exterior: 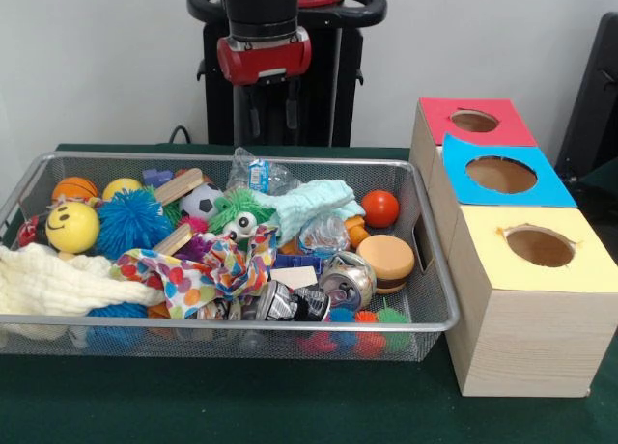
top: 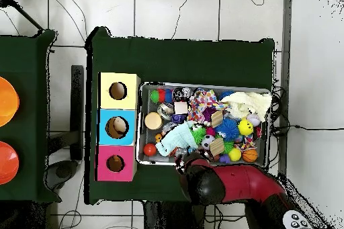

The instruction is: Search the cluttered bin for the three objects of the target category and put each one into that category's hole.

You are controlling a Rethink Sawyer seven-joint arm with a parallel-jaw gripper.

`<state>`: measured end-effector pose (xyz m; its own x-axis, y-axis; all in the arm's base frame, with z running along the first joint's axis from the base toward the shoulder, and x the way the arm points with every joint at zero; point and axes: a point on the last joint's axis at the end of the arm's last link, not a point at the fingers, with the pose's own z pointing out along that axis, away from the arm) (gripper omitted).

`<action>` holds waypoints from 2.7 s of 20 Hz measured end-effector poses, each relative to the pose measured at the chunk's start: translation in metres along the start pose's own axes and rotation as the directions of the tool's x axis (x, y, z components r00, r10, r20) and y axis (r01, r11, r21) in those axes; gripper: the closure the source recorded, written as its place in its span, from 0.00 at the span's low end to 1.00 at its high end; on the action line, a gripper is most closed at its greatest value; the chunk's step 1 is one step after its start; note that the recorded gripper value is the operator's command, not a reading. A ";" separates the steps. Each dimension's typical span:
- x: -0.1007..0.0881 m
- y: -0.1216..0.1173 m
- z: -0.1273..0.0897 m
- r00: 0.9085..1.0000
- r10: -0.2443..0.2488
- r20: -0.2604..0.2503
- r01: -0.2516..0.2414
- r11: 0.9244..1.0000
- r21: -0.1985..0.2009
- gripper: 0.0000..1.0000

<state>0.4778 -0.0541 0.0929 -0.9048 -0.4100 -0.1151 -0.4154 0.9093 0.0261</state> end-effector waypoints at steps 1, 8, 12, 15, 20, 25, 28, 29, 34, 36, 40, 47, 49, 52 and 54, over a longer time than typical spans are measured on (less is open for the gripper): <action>-0.001 0.000 -0.001 1.000 -0.001 0.001 0.001 1.000 0.003 0.00; -0.003 0.002 -0.002 1.000 -0.011 0.003 0.011 1.000 0.007 0.00; -0.005 0.006 -0.002 1.000 -0.019 0.003 0.019 1.000 0.006 0.00; -0.007 0.008 -0.002 1.000 -0.026 0.003 0.026 1.000 0.006 0.00; -0.013 0.018 -0.001 0.999 -0.049 0.002 0.049 0.999 0.003 0.00; -0.028 0.028 0.000 0.997 -0.072 -0.002 0.072 0.997 0.000 0.00; -0.039 0.034 0.003 0.997 -0.079 0.001 0.079 0.997 -0.006 0.00; -0.043 0.036 0.005 0.997 -0.083 0.003 0.083 0.997 -0.009 0.00; -0.064 0.043 0.017 0.996 -0.093 0.018 0.093 0.995 -0.020 0.00; -0.074 0.045 0.023 0.996 -0.086 0.024 0.087 0.996 -0.029 0.00; -0.082 0.040 0.026 0.998 -0.062 0.025 0.063 0.997 -0.036 0.00; -0.090 0.031 0.027 0.999 -0.036 0.010 0.036 0.998 -0.046 0.00; -0.091 0.028 0.027 1.000 -0.029 0.006 0.029 0.998 -0.047 0.00; -0.092 0.025 0.026 1.000 -0.021 0.005 0.021 0.999 -0.047 0.00; -0.092 0.021 0.025 1.000 -0.012 0.008 0.013 0.999 -0.045 0.00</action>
<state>0.5548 0.0045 0.0790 -0.8988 -0.4206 -0.1237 -0.4306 0.8999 0.0694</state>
